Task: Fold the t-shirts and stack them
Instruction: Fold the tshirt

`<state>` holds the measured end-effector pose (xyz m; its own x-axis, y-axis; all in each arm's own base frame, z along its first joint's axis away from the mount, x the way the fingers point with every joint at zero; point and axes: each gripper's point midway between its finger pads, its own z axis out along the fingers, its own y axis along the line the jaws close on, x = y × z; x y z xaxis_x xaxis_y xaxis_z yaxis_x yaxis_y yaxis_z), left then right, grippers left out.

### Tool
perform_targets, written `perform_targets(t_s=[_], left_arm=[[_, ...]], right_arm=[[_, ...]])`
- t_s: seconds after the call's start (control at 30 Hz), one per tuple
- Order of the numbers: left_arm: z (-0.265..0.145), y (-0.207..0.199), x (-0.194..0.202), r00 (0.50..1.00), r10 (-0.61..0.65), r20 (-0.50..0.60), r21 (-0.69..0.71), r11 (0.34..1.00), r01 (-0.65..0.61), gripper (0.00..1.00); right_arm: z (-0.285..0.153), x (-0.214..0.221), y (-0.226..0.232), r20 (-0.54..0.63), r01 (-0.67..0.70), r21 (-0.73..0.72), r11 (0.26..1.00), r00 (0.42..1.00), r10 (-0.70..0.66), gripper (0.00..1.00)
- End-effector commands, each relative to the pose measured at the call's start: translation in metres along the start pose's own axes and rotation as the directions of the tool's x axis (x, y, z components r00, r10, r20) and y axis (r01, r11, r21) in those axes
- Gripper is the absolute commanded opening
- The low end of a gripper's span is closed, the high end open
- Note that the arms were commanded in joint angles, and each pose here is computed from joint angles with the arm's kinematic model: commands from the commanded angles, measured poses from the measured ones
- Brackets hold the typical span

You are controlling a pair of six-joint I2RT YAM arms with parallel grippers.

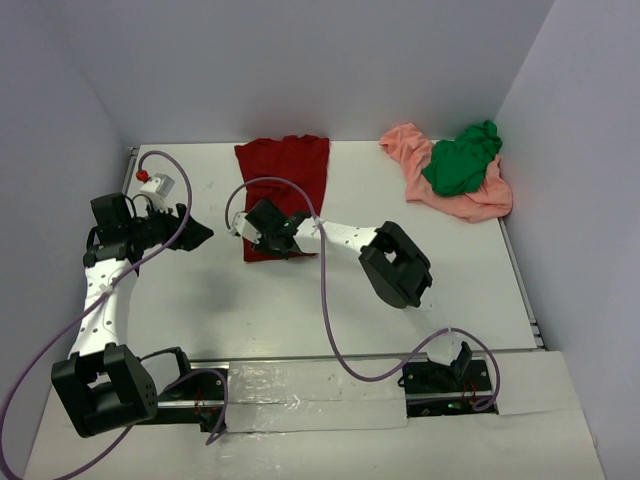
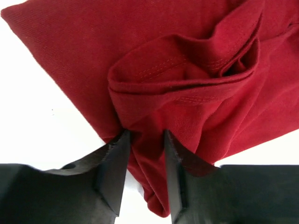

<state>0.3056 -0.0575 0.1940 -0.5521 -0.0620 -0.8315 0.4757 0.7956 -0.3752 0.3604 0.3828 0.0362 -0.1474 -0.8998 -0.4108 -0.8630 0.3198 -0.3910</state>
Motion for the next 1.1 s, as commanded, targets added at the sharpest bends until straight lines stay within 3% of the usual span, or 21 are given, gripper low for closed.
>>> perform_targets(t_s=[0.0,0.33,0.73,1.07], left_arm=[[-0.003,-0.005,-0.008,0.999,0.040,0.031,0.026,0.999,-0.040,0.73],[-0.003,-0.006,-0.007,0.999,0.038,0.029,0.027,0.999,-0.038,0.73],[-0.001,-0.005,-0.004,0.999,0.035,0.024,0.029,0.999,-0.036,0.73],[-0.001,-0.005,-0.004,0.999,0.034,0.023,0.036,0.999,-0.035,0.73]], right_arm=[[-0.004,-0.008,-0.004,0.018,-0.023,-0.007,1.000,1.000,0.023,0.41],[-0.006,-0.005,-0.006,0.018,-0.014,-0.001,1.000,1.000,0.014,0.04],[-0.034,-0.026,-0.076,0.151,-0.151,0.210,0.966,0.981,0.120,0.00],[-0.043,-0.022,-0.127,0.254,-0.299,0.303,0.905,0.940,0.226,0.00]])
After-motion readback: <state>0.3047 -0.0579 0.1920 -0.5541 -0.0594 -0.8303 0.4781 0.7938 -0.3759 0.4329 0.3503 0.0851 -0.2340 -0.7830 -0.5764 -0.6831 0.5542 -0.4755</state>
